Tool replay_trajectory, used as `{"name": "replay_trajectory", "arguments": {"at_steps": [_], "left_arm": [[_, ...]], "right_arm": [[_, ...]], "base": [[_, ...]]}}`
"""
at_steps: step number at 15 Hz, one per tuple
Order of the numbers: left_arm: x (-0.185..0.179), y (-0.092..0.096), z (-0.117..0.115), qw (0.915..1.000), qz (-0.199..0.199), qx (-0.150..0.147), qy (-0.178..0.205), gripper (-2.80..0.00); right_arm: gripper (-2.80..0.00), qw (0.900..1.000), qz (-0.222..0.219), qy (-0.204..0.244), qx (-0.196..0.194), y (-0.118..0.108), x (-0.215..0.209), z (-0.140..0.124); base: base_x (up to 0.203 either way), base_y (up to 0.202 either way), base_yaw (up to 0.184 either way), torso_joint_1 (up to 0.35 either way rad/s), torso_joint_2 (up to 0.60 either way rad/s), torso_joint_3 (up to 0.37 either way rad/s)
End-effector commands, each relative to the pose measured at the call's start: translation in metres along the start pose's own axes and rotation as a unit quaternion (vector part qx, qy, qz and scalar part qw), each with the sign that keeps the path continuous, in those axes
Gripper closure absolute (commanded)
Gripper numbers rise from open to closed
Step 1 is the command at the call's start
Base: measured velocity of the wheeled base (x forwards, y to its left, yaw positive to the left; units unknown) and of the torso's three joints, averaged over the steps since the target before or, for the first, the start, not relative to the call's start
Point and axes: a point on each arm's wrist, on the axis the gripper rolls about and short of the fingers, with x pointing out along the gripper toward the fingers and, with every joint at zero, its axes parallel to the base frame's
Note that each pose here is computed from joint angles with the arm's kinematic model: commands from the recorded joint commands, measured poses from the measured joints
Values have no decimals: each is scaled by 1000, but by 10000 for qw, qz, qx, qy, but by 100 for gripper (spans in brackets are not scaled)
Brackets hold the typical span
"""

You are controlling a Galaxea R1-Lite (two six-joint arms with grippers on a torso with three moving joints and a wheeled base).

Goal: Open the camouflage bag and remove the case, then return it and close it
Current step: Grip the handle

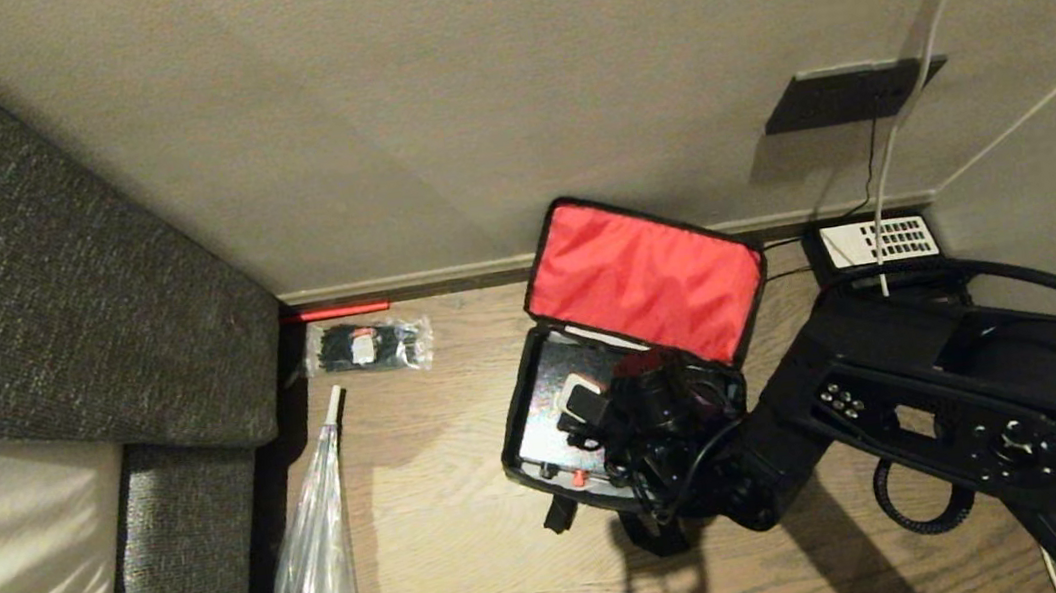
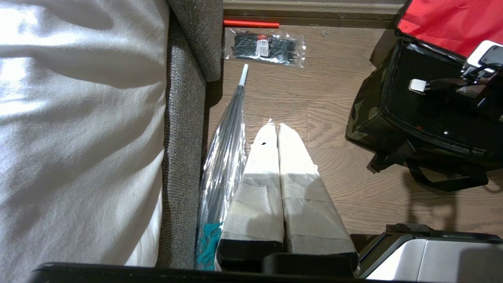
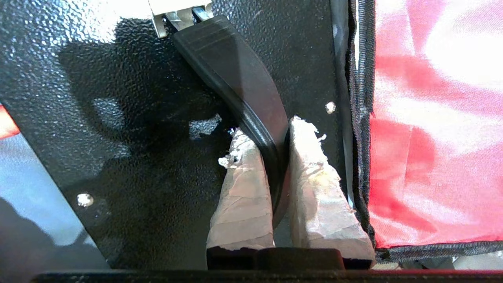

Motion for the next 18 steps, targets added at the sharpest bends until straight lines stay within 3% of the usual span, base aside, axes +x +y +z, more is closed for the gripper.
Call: {"name": "replay_trajectory", "arguments": {"at_steps": [1, 6, 7, 12, 18], "left_arm": [[0, 0, -1, 10000, 4, -1, 7, 0], [0, 0, -1, 10000, 12, -1, 7, 0], [0, 0, -1, 10000, 4, -1, 7, 0], [0, 0, -1, 10000, 4, -1, 7, 0], [0, 0, -1, 10000, 4, -1, 7, 0]], "right_arm": [[0, 9999, 63, 66, -71, 10, 6, -7], [0, 9999, 35, -81, -104, 11, 5, -8], [-280, 9999, 38, -88, -124, 11, 5, -8], [-280, 9996, 12, -231, -150, 7, -8, 2], [-280, 9991, 120, -53, -393, 7, -35, -13]], "base": [[0, 0, 0, 0, 0, 0], [0, 0, 0, 0, 0, 0], [0, 0, 0, 0, 0, 0], [0, 0, 0, 0, 0, 0], [0, 0, 0, 0, 0, 0]]}}
